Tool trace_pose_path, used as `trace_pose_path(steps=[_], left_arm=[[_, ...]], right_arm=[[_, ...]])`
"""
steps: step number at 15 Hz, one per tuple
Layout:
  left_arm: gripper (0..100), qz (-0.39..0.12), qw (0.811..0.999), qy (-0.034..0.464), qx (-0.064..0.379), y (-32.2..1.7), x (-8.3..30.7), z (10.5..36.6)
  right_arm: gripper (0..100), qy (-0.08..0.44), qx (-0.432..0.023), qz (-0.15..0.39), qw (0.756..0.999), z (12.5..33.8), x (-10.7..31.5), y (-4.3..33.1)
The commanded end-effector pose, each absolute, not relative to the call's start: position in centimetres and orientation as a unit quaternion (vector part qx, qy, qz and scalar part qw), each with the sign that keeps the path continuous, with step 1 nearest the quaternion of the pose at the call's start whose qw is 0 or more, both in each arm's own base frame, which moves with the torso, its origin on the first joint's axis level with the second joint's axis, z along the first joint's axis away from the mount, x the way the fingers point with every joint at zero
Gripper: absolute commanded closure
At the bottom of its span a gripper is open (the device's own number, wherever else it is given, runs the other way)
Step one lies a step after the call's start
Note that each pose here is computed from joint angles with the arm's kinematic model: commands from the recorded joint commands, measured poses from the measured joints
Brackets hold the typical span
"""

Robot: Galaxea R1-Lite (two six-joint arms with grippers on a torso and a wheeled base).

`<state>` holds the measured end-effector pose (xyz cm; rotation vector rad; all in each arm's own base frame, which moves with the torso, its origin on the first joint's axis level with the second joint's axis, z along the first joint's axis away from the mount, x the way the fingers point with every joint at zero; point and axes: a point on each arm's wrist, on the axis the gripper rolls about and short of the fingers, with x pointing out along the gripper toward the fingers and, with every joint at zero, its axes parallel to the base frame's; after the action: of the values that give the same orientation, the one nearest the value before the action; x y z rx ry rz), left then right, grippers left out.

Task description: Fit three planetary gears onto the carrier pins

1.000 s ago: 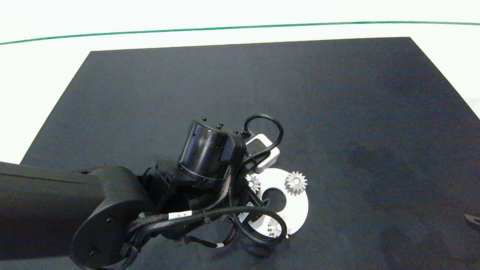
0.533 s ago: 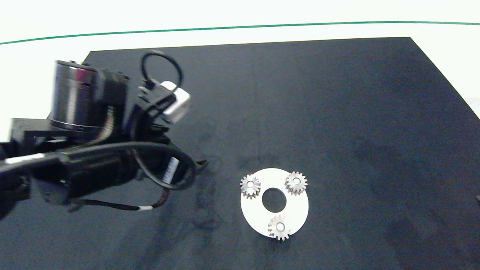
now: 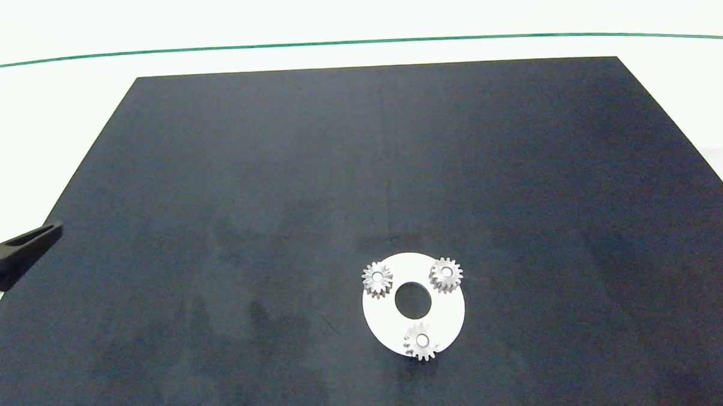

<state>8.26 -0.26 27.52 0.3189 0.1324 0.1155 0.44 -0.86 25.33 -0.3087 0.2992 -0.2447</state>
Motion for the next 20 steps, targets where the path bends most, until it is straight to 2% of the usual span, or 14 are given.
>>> trace_pose_path(steps=[1,2,4,5,7,9,10,14,16,17,18,20], left_arm=[[0,0.135,0.980,-0.038,0.137,0.5,-1.4,23.2],[0,0.140,0.979,-0.060,0.136,0.4,-3.1,21.6],[0,0.140,0.979,-0.054,0.137,0.3,-5.5,19.2],[0,0.136,0.980,-0.054,0.136,0.2,-6.8,17.9],[0,0.117,0.983,-0.059,0.125,0.5,-7.6,16.0],[0,0.113,0.988,-0.064,0.086,0.5,-7.4,15.9],[0,0.092,0.992,-0.054,0.062,0.4,-6.9,15.2],[0,0.039,0.997,-0.031,0.056,0.2,-4.0,11.3],[0,0.023,0.998,-0.022,0.057,0.1,-2.5,8.6],[0,0.019,0.998,-0.021,0.052,0.1,-2.3,8.0],[0,0.006,0.999,-0.024,0.027,0.0,-2.3,8.1],[0,-0.017,0.999,-0.025,0.013,-0.1,-2.3,8.1]], right_arm=[[0,0.047,-0.128,-0.174,0.975,20.4,-6.8,-1.3],[0,0.027,-0.123,-0.177,0.976,18.8,-7.9,-1.4],[0,-0.002,-0.114,-0.207,0.972,17.2,-9.2,-0.9],[0,0.002,-0.109,-0.204,0.973,16.4,-9.2,-0.9],[0,0.006,-0.107,-0.196,0.975,16.1,-8.8,-0.8],[0,0.002,-0.112,-0.142,0.984,16.0,-8.7,-0.6],[0,0.011,-0.113,-0.100,0.988,15.4,-8.2,-0.4],[0,0.046,-0.092,-0.056,0.993,11.4,-5.0,-0.2],[0,0.029,-0.088,-0.045,0.995,9.6,-3.5,-0.2],[0,0.015,-0.088,-0.043,0.995,8.7,-2.8,-0.2],[0,-0.023,-0.085,-0.024,0.996,8.2,-2.2,-0.1],[0,-0.016,-0.054,0.011,0.998,8.0,-2.2,0.1]])
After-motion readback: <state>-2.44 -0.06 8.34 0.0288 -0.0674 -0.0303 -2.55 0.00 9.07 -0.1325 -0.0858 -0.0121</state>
